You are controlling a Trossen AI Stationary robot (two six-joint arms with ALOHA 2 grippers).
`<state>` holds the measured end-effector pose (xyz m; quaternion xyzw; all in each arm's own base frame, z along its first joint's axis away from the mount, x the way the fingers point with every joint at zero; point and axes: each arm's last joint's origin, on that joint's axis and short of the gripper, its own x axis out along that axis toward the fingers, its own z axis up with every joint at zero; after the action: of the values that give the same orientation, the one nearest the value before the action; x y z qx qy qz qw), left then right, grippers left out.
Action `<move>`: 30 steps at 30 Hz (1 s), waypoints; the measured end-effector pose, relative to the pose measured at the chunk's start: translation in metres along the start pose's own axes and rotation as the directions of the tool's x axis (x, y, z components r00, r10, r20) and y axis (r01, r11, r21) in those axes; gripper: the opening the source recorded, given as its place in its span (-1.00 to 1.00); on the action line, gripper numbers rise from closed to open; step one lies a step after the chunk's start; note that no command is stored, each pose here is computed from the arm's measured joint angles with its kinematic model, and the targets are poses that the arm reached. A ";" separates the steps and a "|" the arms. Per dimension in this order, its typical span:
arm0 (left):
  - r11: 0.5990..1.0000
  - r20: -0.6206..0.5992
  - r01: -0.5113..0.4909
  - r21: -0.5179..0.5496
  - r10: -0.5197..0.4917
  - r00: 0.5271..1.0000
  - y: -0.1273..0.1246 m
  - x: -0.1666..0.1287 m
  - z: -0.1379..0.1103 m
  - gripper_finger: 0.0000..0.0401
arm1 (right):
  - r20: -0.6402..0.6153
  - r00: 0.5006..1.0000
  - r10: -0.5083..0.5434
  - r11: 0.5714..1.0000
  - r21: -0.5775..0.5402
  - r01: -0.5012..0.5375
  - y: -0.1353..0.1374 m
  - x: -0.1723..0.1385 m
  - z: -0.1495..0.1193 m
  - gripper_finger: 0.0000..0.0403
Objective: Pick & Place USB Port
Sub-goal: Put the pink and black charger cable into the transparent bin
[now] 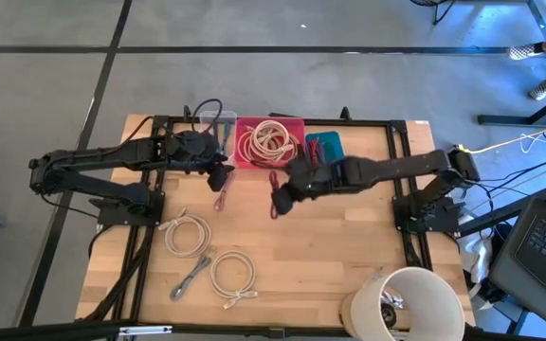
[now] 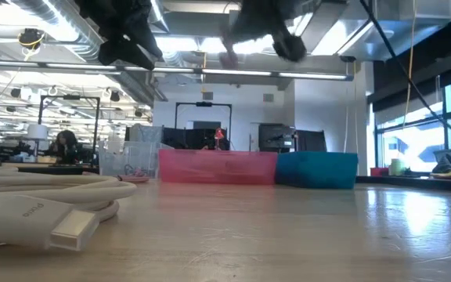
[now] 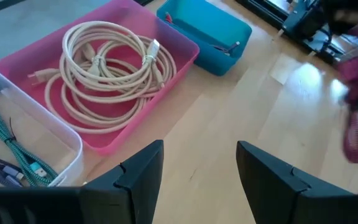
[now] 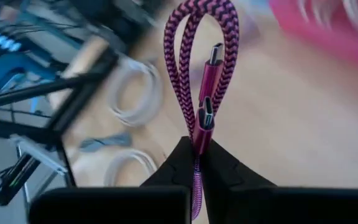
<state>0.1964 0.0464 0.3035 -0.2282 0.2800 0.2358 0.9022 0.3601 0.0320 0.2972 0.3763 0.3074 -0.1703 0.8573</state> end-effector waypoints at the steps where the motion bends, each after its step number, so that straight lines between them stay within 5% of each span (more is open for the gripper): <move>1: 1.000 0.004 0.006 -0.001 -0.006 1.000 0.000 0.000 0.001 -0.02 | 0.027 1.000 0.017 0.999 -0.038 -0.016 0.005 -0.005 0.009 -0.95; 8: 0.965 0.165 0.259 0.033 -0.261 0.951 -0.015 -0.004 0.021 -0.02 | 0.191 0.976 0.106 0.978 -0.195 -0.068 0.023 -0.039 0.064 -0.95; 13: 0.868 0.336 0.478 0.136 -0.494 0.802 -0.029 -0.016 0.042 -0.02 | 0.230 0.965 0.124 0.969 -0.238 -0.067 0.026 -0.051 0.080 -0.95; 18: 0.800 0.442 0.557 0.221 -0.591 0.674 -0.036 -0.027 0.055 -0.02 | 0.231 0.965 0.126 0.966 -0.250 -0.067 0.025 -0.052 0.082 -0.95; 30: 0.805 0.378 0.558 0.203 -0.590 0.714 -0.027 -0.002 0.058 -0.02 | 0.211 0.963 0.169 0.959 -0.262 -0.111 0.027 -0.052 0.082 -0.95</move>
<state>0.2331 0.0561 0.3557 -0.2136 0.0014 -0.0227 0.9767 0.3678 -0.0083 0.3896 0.2651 0.1967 -0.1117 0.9373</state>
